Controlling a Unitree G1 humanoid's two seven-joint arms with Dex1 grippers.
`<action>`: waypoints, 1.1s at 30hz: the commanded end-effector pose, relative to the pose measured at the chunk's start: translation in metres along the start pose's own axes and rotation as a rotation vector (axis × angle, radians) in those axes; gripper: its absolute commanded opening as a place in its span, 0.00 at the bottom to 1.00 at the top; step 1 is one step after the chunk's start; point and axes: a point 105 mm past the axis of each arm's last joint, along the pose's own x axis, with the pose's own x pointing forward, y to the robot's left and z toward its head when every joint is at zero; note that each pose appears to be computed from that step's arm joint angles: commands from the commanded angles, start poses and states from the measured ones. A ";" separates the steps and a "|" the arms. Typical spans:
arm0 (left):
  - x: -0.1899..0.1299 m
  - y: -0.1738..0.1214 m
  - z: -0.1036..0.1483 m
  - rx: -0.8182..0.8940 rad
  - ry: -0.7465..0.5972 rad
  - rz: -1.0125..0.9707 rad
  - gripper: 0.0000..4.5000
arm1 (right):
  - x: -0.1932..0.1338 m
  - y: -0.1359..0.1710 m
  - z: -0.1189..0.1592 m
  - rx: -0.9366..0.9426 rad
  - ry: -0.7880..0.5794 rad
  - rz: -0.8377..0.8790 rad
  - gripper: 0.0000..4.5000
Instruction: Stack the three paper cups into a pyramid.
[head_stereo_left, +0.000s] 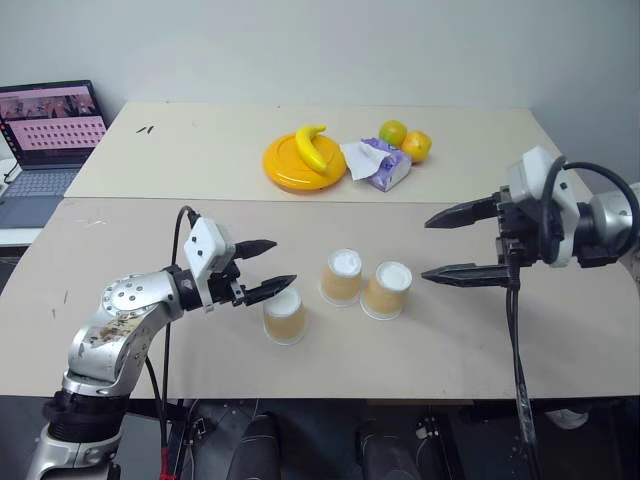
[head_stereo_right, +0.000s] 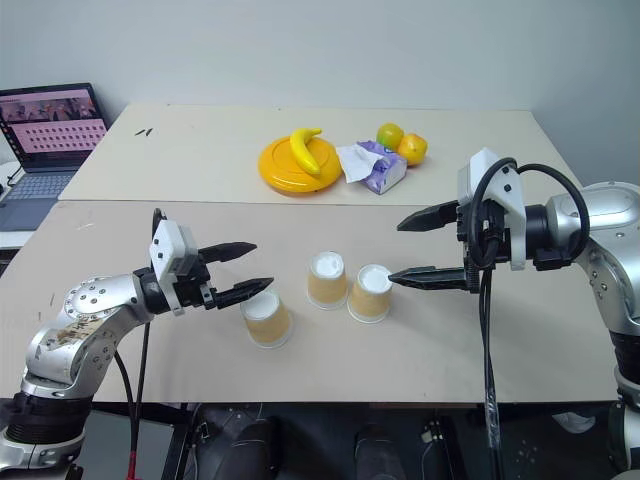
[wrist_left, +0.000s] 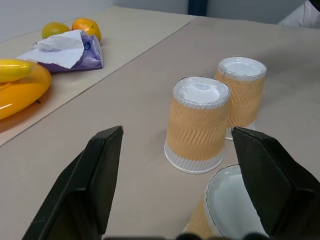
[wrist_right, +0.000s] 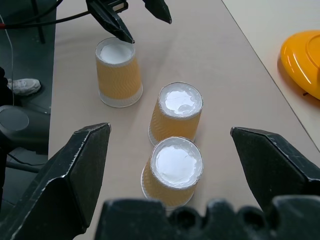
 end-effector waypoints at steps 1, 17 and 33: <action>0.001 -0.004 0.022 0.011 -0.064 -0.032 0.99 | -0.005 0.000 0.010 -0.053 -0.020 -0.021 1.00; 0.001 -0.035 -0.003 0.054 0.062 -0.180 0.99 | -0.006 -0.001 0.010 -0.052 -0.015 -0.035 1.00; 0.010 -0.041 -0.024 0.065 0.095 -0.189 0.65 | -0.010 -0.001 0.012 -0.054 -0.004 -0.044 1.00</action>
